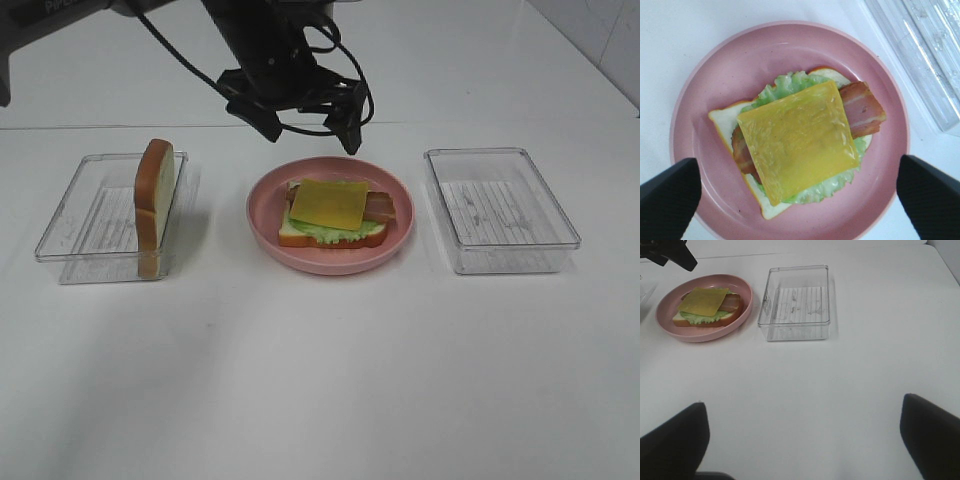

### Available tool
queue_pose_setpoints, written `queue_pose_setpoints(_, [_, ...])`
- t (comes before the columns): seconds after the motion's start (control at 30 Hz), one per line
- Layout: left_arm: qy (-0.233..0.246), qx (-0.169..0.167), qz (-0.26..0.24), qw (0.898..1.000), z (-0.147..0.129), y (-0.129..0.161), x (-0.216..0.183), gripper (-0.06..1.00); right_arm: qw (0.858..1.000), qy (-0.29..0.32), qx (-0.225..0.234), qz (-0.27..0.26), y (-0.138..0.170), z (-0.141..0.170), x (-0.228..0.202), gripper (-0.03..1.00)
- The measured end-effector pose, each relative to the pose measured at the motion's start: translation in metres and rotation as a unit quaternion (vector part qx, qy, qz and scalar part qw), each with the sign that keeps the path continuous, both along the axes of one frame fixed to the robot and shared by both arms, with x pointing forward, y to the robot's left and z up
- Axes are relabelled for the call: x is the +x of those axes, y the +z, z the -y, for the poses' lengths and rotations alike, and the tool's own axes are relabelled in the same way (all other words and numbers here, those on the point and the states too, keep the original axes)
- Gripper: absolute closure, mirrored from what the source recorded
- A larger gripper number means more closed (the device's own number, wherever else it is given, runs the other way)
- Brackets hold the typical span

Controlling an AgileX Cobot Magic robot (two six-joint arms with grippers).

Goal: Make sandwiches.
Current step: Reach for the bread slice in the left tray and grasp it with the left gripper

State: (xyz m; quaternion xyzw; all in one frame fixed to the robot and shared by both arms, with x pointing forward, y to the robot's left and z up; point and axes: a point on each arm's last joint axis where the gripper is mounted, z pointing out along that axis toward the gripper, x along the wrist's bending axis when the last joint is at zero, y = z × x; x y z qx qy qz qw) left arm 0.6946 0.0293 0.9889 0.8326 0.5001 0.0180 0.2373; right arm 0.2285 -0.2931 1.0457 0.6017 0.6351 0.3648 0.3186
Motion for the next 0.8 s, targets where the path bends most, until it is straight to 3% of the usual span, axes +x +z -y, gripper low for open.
queue_pose_setpoints(0.07, [0.011,-0.010,0.006,1.000,0.000,0.025,-0.001,-0.04,1.000,0.000,0.000,0.000,0.000,0.000,0.000,-0.01])
queue_pose_setpoints(0.4, [0.044,-0.035,0.032,0.998,-0.009,0.075,-0.013,-0.04,1.000,0.000,0.000,0.000,0.000,0.000,0.000,-0.01])
queue_pose_setpoints(0.5, [0.048,-0.004,0.033,0.998,-0.020,0.082,-0.024,-0.04,1.000,0.000,0.000,0.000,0.000,0.000,0.000,-0.01])
queue_pose_setpoints(0.53, [0.053,0.030,0.036,0.997,-0.031,0.084,-0.032,-0.04,1.000,0.000,0.000,0.000,0.000,0.000,0.000,-0.01])
queue_pose_setpoints(0.57, [0.053,0.030,0.036,0.997,-0.031,0.084,-0.032,-0.04,1.000,0.000,0.000,0.000,0.000,0.000,0.000,-0.01])
queue_pose_setpoints(0.6, [0.058,0.060,0.037,0.996,-0.041,0.087,-0.041,-0.04,1.000,0.000,0.000,0.000,0.000,0.000,0.000,-0.01])
queue_pose_setpoints(0.73, [0.074,0.076,0.031,0.994,-0.062,0.098,-0.054,-0.04,1.000,0.000,0.000,0.000,0.000,0.000,0.000,-0.01])
queue_pose_setpoints(0.8, [0.099,0.079,0.024,0.992,-0.087,0.105,-0.058,-0.04,1.000,0.000,0.000,0.000,0.000,0.000,0.000,-0.01])
